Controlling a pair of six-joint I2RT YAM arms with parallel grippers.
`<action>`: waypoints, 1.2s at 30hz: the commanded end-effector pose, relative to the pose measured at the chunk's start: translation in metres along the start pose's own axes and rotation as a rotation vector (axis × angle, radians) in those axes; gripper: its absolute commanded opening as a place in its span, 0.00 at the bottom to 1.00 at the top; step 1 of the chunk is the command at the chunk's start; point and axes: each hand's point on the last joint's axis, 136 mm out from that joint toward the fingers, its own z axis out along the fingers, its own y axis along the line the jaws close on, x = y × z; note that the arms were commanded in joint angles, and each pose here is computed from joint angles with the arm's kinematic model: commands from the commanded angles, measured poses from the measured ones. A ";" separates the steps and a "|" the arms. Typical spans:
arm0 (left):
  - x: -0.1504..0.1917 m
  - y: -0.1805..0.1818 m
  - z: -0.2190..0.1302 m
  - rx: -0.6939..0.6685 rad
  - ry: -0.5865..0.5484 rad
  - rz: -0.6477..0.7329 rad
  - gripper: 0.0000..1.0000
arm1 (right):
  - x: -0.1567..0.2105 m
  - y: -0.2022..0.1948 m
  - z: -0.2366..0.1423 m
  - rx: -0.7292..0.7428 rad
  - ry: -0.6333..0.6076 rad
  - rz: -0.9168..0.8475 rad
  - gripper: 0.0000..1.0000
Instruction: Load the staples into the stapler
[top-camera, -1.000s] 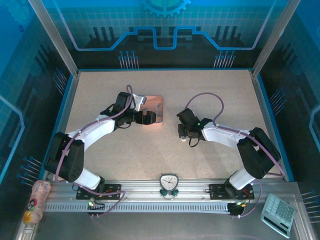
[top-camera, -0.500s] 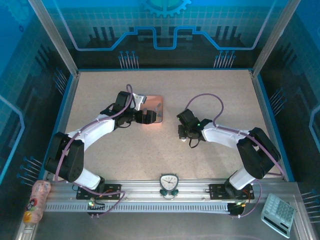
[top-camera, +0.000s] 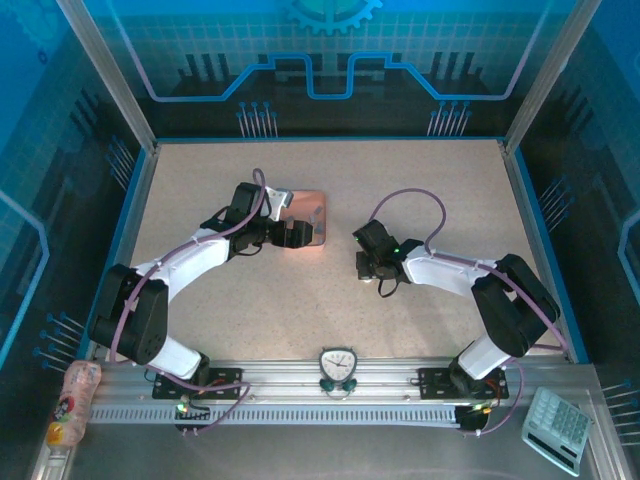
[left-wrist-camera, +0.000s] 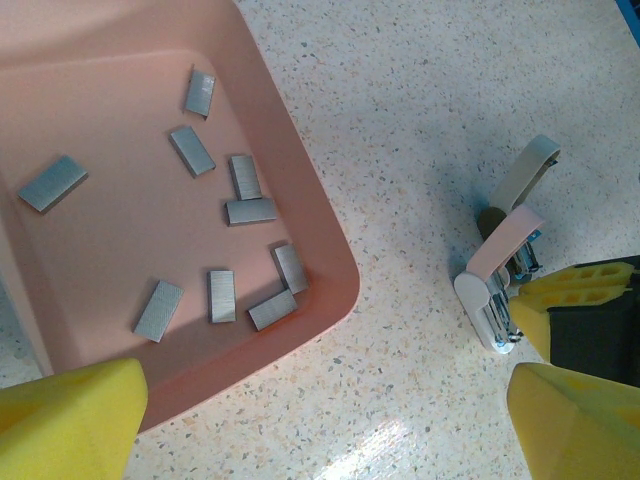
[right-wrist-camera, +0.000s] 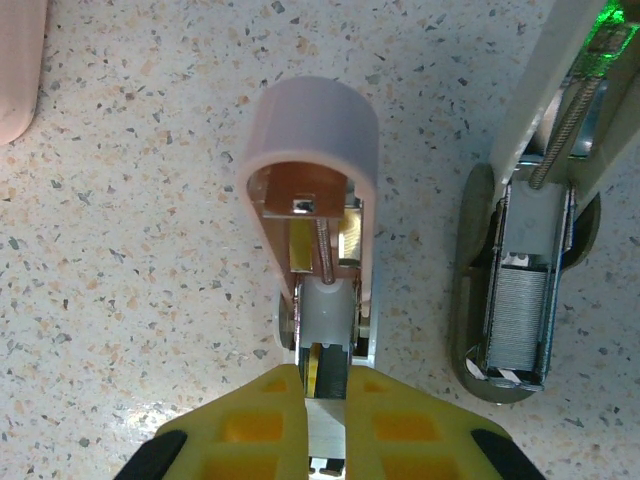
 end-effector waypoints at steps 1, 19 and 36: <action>-0.010 -0.005 -0.008 0.020 -0.016 0.007 0.94 | 0.010 0.004 0.004 -0.001 0.021 -0.005 0.12; -0.010 -0.005 -0.007 0.020 -0.014 0.007 0.94 | 0.009 0.005 0.003 -0.001 0.025 -0.009 0.12; -0.011 -0.006 -0.009 0.021 -0.018 0.008 0.94 | 0.002 0.008 -0.004 -0.006 -0.002 -0.008 0.12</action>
